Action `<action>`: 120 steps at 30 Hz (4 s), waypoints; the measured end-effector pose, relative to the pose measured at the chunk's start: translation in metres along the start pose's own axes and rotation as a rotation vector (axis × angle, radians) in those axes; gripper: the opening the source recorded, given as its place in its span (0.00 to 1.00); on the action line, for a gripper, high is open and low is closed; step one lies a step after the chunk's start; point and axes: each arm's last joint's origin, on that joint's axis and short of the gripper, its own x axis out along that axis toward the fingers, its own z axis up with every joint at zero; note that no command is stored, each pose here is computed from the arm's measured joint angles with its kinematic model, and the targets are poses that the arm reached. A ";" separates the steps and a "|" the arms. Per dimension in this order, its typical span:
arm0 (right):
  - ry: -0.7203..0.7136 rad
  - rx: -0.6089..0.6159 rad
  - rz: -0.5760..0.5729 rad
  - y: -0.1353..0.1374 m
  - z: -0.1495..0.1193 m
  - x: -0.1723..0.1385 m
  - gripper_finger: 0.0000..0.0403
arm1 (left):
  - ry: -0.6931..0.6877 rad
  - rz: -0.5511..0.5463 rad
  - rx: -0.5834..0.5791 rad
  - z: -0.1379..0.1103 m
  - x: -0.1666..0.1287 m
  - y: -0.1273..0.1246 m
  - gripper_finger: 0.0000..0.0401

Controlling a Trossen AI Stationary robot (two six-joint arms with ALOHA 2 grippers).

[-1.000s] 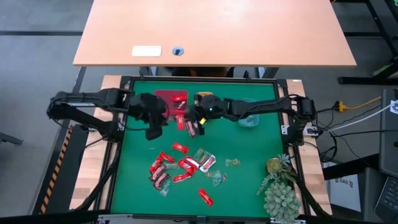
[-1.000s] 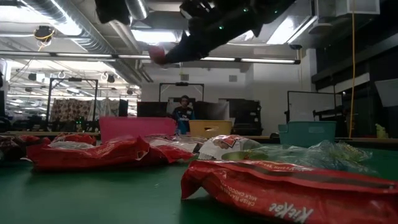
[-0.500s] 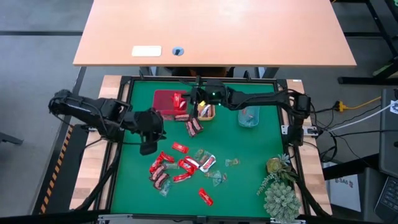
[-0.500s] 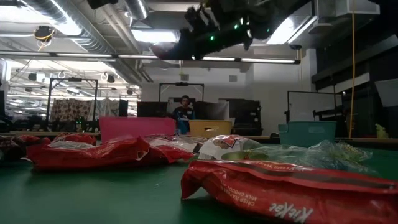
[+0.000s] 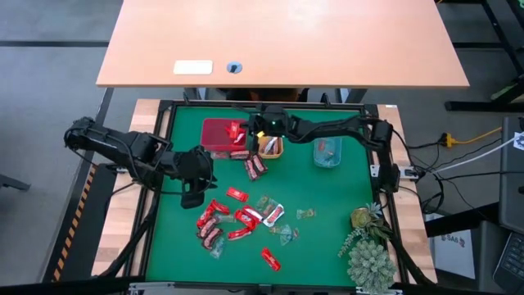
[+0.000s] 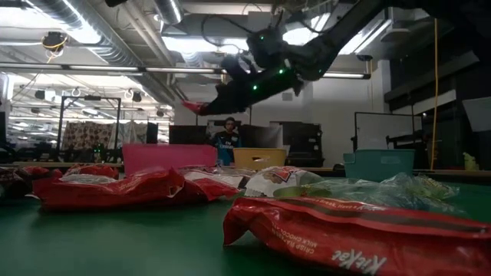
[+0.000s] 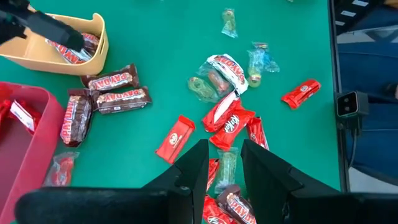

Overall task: Sort candy
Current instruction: Put the red chocolate bar into the red bin, then put the brown chocolate bar into the yellow bin

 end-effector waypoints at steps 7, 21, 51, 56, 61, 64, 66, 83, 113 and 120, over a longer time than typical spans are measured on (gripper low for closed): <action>0.020 0.001 -0.005 0.002 -0.009 0.006 0.02 | 0.001 -0.002 0.000 0.000 0.000 0.000 0.23; 0.020 0.001 -0.011 0.002 -0.009 0.006 0.03 | 0.001 -0.002 -0.002 0.000 0.000 0.000 0.23; 0.063 -0.031 -0.004 0.031 0.028 -0.018 0.40 | 0.018 -0.010 -0.332 -0.010 -0.003 -0.014 0.23; 0.130 -0.064 0.064 0.046 0.050 -0.044 0.40 | 0.007 -0.002 -0.331 -0.011 -0.004 -0.017 0.23; 0.208 -0.132 0.140 0.060 0.070 -0.079 0.40 | 0.032 0.015 -0.320 -0.011 0.006 -0.021 0.23; 0.247 -0.147 0.182 0.068 0.081 -0.101 0.40 | 0.064 0.035 -0.310 -0.011 0.017 -0.025 0.23; 0.270 -0.160 0.210 0.073 0.088 -0.117 0.40 | 0.107 0.031 -0.305 -0.011 0.026 -0.029 0.24; 0.518 -0.180 0.357 0.102 0.101 -0.210 0.40 | 0.540 0.080 -0.417 -0.039 0.122 -0.067 0.40; 0.596 -0.224 0.414 0.117 0.096 -0.219 0.40 | 0.574 0.289 -0.518 -0.080 0.185 -0.097 0.41; 0.604 -0.226 0.415 0.117 0.095 -0.220 0.40 | 0.589 0.306 -0.502 -0.086 0.193 -0.100 0.41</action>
